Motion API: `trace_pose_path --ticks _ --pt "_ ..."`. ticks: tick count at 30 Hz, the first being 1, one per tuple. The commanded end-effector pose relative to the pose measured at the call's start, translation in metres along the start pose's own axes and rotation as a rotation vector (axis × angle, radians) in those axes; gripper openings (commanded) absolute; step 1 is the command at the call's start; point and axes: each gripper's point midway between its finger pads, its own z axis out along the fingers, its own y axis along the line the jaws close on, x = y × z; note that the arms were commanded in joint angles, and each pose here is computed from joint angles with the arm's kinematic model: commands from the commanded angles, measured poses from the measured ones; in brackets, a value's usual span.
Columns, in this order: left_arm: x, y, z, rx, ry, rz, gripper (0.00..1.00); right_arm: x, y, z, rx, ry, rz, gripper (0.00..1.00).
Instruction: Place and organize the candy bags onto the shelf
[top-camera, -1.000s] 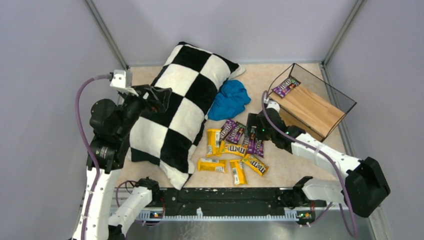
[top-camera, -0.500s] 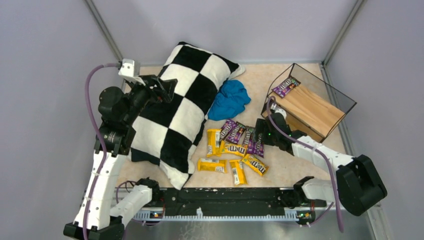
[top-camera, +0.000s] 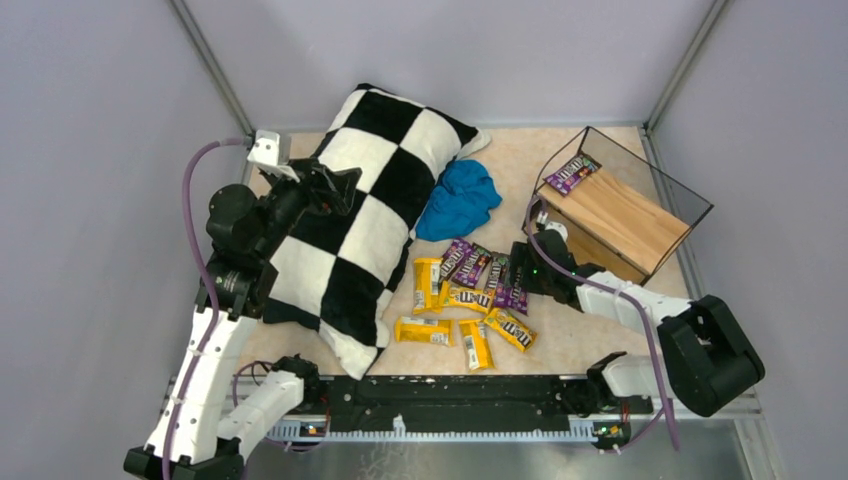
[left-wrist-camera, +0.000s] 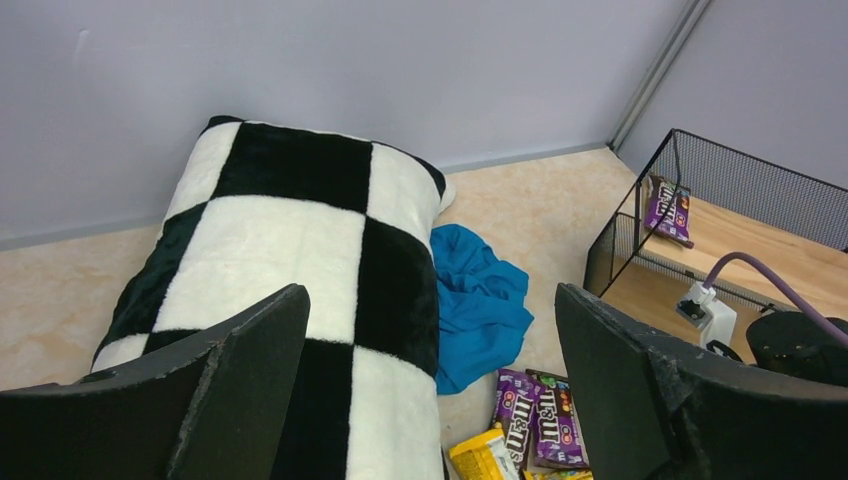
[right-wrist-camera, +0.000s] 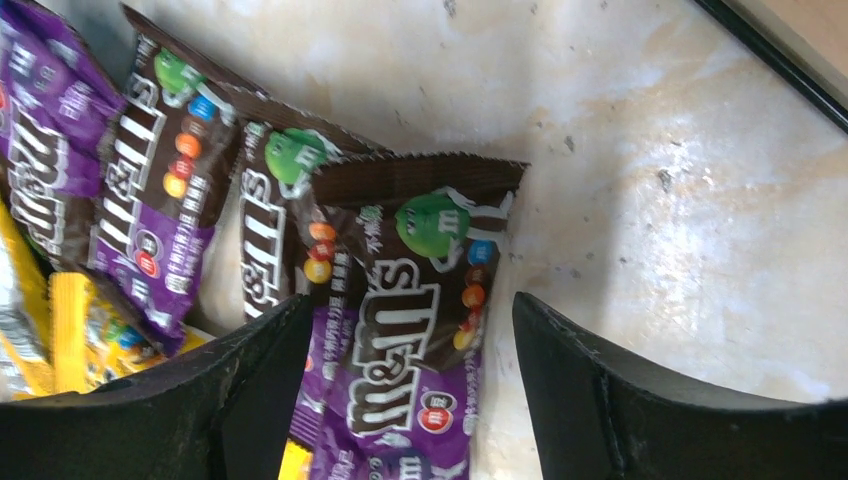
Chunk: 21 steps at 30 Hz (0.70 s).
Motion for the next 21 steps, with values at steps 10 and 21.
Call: trace_pose_path --ticks 10,21 --pt "-0.016 -0.009 -0.004 0.024 -0.101 0.020 0.99 0.004 0.027 0.008 -0.094 -0.055 0.037 0.52" --pt "-0.003 -0.015 0.006 0.072 -0.056 -0.007 0.98 -0.012 0.021 -0.011 -0.107 -0.186 0.073 0.39"
